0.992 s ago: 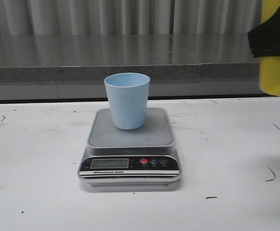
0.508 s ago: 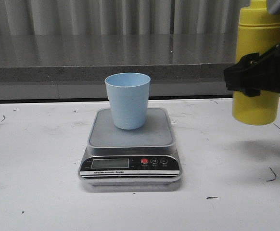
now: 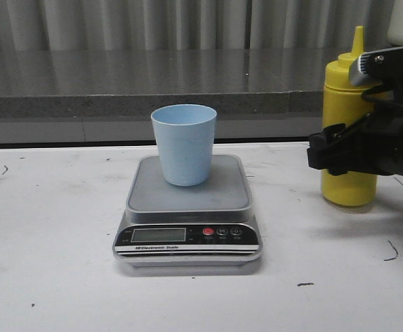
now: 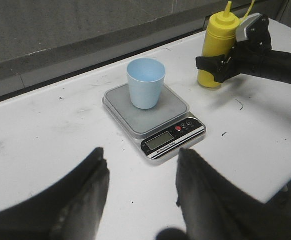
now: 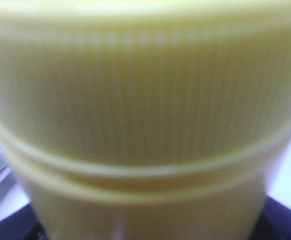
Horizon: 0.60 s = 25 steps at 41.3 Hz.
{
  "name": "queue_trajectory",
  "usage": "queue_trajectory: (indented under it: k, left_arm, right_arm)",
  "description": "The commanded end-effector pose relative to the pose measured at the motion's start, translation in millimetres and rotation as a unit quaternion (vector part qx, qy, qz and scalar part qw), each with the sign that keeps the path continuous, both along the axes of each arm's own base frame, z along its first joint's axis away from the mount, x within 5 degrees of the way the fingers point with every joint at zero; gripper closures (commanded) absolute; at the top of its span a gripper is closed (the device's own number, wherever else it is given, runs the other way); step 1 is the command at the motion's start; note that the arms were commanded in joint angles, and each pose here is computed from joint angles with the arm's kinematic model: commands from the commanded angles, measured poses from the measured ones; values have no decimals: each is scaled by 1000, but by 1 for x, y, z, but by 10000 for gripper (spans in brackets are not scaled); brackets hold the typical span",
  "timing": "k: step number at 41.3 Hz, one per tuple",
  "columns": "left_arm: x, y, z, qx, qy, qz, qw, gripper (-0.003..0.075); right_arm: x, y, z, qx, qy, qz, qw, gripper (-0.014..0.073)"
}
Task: Pour seasoning into cup on scale with both arms
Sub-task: 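Turn the bottle upright and lower it beside the scale, then set the bottle on the table and open the right gripper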
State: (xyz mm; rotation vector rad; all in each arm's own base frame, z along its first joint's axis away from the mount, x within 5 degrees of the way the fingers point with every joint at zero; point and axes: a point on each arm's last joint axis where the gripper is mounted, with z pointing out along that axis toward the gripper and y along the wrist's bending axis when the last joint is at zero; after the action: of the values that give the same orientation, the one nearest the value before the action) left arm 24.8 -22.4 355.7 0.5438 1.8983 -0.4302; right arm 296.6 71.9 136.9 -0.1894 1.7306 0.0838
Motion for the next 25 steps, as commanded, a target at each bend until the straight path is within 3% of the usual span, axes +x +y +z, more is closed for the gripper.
queue_trajectory:
  k: [1,6,18,25]
  left_arm:
    - [2,-1,13,-28,-32,0,999,405]
    - [2,-1,13,-28,-32,0,999,405]
    - [2,-1,13,-28,-32,0,999,405]
    - [2,-1,13,-28,-32,0,999,405]
  right_arm:
    - [12,-1,31,18,-121,-15,992,253]
    - [15,-1,25,18,-111,-19,993,231]
    - [14,-1,20,24,-101,-19,994,-45]
    - [4,-4,17,20,-78,-17,997,-59]
